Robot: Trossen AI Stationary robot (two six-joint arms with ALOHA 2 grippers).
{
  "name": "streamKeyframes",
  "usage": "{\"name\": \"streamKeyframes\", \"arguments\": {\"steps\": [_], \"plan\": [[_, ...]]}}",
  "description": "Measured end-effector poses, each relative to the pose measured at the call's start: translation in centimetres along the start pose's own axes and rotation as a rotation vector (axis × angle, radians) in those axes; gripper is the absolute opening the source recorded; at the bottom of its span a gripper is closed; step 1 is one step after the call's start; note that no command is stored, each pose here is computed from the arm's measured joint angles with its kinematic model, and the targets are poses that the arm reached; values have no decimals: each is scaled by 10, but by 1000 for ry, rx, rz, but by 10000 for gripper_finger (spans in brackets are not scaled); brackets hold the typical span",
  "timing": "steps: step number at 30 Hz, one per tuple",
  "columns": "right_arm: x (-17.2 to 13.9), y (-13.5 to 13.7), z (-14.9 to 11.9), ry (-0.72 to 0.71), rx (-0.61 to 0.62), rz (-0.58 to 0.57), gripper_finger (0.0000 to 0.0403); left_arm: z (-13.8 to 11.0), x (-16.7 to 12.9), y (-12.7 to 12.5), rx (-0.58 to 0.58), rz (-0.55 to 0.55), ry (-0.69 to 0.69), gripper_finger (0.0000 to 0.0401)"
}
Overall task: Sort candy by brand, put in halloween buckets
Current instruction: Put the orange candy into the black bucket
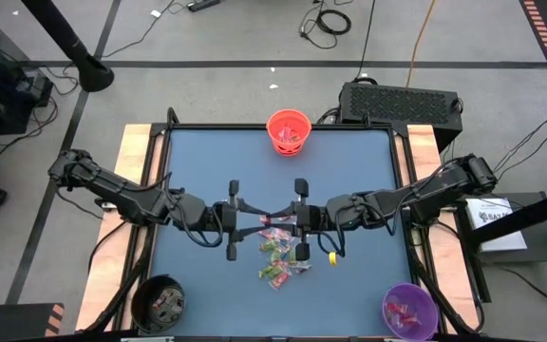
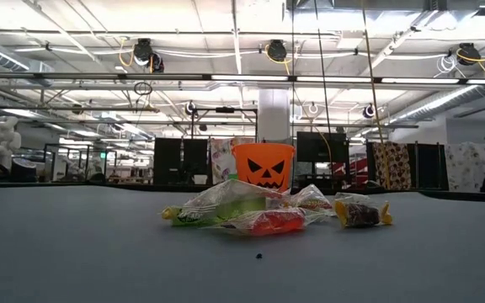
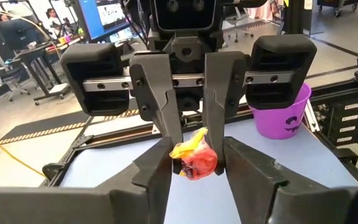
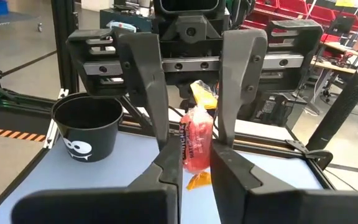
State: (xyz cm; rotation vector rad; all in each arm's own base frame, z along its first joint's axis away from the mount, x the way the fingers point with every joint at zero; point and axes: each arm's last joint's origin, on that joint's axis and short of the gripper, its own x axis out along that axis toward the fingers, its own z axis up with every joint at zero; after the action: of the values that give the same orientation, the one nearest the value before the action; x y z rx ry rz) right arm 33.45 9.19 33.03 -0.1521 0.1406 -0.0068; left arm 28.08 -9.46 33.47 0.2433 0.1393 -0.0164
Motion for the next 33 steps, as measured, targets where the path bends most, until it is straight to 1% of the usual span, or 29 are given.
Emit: {"name": "streamKeyframes", "arguments": {"steps": [6, 9, 33], "plan": [[0, 0, 0, 1, 0, 0, 47, 0, 0, 0, 8, 0, -2, 119], [0, 0, 0, 1, 0, 0, 47, 0, 0, 0, 9, 0, -2, 112], [0, 0, 0, 2, 0, -6, 48, 0, 0, 0, 26, 18, -1, 109]]}}
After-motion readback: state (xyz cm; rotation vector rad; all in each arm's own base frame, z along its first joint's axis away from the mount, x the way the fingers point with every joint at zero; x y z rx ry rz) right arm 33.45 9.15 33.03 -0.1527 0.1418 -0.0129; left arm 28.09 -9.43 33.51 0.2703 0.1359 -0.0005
